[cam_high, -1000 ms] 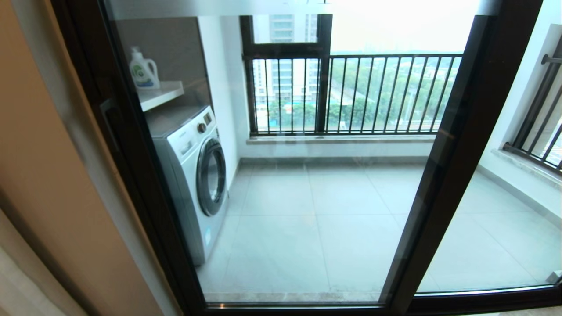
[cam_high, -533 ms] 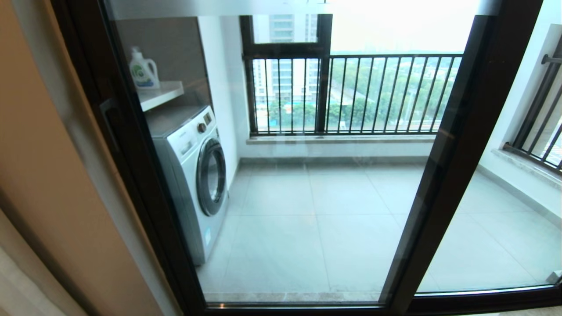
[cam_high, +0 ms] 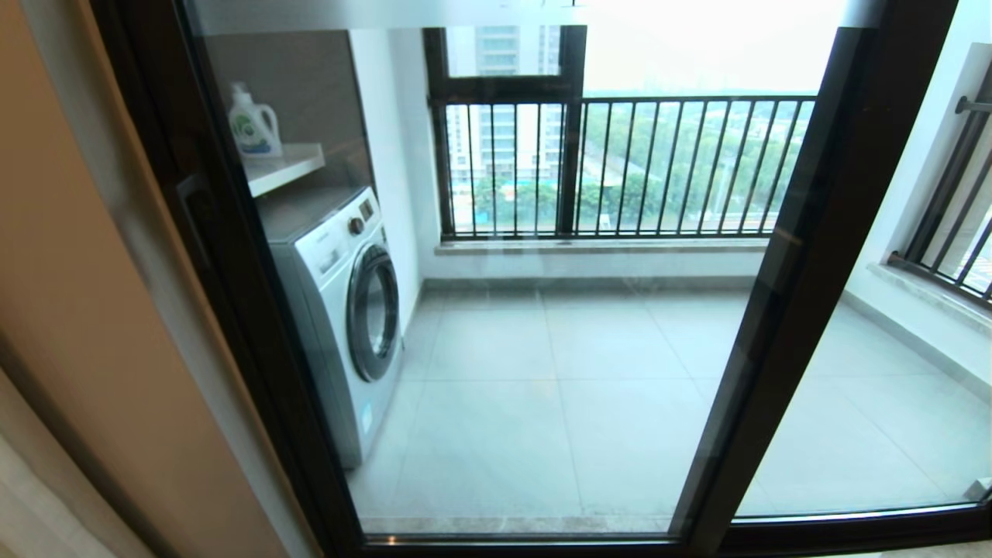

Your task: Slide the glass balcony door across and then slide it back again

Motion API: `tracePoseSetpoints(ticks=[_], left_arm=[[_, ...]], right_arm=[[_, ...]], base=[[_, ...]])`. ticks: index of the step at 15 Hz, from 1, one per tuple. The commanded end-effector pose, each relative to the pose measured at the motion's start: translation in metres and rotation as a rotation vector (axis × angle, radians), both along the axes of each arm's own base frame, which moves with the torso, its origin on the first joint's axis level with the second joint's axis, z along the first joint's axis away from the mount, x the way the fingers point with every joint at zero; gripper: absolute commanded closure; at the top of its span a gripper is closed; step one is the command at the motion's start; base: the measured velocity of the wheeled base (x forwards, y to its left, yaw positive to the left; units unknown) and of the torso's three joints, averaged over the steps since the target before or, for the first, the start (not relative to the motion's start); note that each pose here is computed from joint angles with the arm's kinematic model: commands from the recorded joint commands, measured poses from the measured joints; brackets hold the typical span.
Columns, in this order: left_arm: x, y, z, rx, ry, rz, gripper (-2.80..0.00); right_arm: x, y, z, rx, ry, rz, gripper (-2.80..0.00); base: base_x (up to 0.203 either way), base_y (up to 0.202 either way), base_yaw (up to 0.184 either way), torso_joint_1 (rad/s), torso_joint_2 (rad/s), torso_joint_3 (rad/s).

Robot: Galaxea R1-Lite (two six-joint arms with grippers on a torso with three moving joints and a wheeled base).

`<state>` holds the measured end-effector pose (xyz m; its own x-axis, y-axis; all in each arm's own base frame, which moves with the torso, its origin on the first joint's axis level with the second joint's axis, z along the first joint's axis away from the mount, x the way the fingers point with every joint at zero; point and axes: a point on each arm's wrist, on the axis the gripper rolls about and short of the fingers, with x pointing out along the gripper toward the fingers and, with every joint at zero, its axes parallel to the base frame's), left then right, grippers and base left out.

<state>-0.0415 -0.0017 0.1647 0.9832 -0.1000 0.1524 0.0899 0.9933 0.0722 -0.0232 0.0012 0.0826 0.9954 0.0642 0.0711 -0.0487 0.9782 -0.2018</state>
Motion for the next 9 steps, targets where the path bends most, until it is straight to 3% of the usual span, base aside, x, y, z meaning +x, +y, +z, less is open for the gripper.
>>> tracePoseSetpoints(ticks=[1,5,9], left_arm=[[0.038,0.0,0.037,-0.007,0.11,-0.015,0.0],[0.14,-0.003,0.061,-0.027,0.222,-0.039,0.0],[0.254,0.008,0.044,-0.047,0.261,-0.152,0.0]], right_arm=[[0.001,0.0,-0.003,-0.001,0.012,0.001,0.0],[0.001,0.0,-0.003,-0.001,0.013,0.0,0.0],[0.001,0.0,-0.003,-0.001,0.013,0.001,0.0]], base=[[0.0,0.0,0.0,0.0,0.0,0.0],[0.0,0.0,0.0,0.0,0.0,0.0],[0.0,0.0,0.0,0.0,0.0,0.0]])
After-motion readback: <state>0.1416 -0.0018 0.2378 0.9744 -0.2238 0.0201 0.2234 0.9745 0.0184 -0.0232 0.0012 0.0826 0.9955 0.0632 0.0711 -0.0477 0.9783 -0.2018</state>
